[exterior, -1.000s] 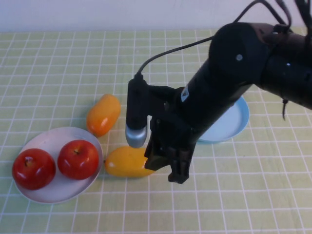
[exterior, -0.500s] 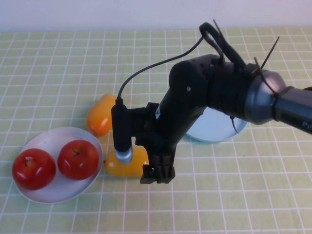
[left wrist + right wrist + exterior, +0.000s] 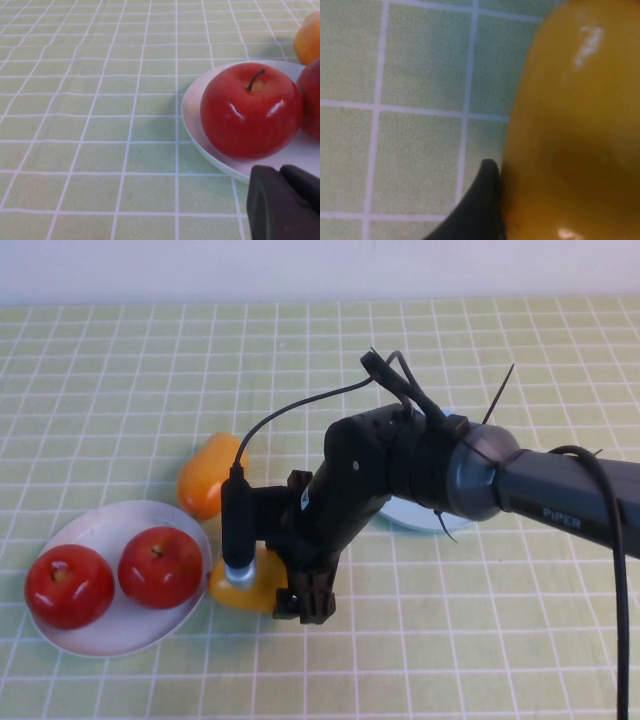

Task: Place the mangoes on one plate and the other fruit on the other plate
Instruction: Put another type of fruit in the right plate

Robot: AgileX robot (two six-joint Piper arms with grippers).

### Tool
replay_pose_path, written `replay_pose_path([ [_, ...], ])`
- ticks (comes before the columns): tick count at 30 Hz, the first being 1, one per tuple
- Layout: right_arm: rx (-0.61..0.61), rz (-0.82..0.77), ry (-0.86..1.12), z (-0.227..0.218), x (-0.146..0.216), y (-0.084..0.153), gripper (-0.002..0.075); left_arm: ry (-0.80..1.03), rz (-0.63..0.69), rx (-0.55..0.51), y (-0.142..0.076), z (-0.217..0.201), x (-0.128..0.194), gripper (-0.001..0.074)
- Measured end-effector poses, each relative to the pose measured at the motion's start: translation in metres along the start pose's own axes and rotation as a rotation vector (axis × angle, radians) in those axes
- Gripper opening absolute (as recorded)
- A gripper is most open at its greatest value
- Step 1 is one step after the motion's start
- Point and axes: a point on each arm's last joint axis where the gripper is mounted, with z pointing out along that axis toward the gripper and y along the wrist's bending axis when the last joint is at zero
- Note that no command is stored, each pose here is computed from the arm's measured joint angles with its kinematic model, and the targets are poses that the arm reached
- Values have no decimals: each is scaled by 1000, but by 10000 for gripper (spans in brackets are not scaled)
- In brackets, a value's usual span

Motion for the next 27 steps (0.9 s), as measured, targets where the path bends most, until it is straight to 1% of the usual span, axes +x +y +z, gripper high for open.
replay_pose_path([
  [2, 0, 3, 0, 3, 1, 0, 684, 0, 0, 0, 0, 0, 0, 3],
  [5, 1, 3, 0, 5, 1, 0, 650, 0, 0, 0, 0, 0, 0, 3],
  [9, 2, 8, -3, 4, 0, -1, 547, 0, 0, 0, 0, 0, 0, 3],
  [10, 1, 9, -3, 4, 0, -1, 537, 0, 0, 0, 0, 0, 0, 3],
  [14, -3, 7, -4, 2, -1, -2, 537, 0, 0, 0, 0, 0, 0, 3],
  [17, 27, 53, -12, -12, -3, -5, 538, 0, 0, 0, 0, 0, 0, 3],
  [20, 120, 179, -9, -46, 7, -20, 538, 0, 0, 0, 0, 0, 0, 3],
  [24, 292, 470, -24, -96, 34, -47, 538, 0, 0, 0, 0, 0, 0, 3],
  [27, 350, 710, -27, -111, 61, -63, 537, 0, 0, 0, 0, 0, 0, 3],
])
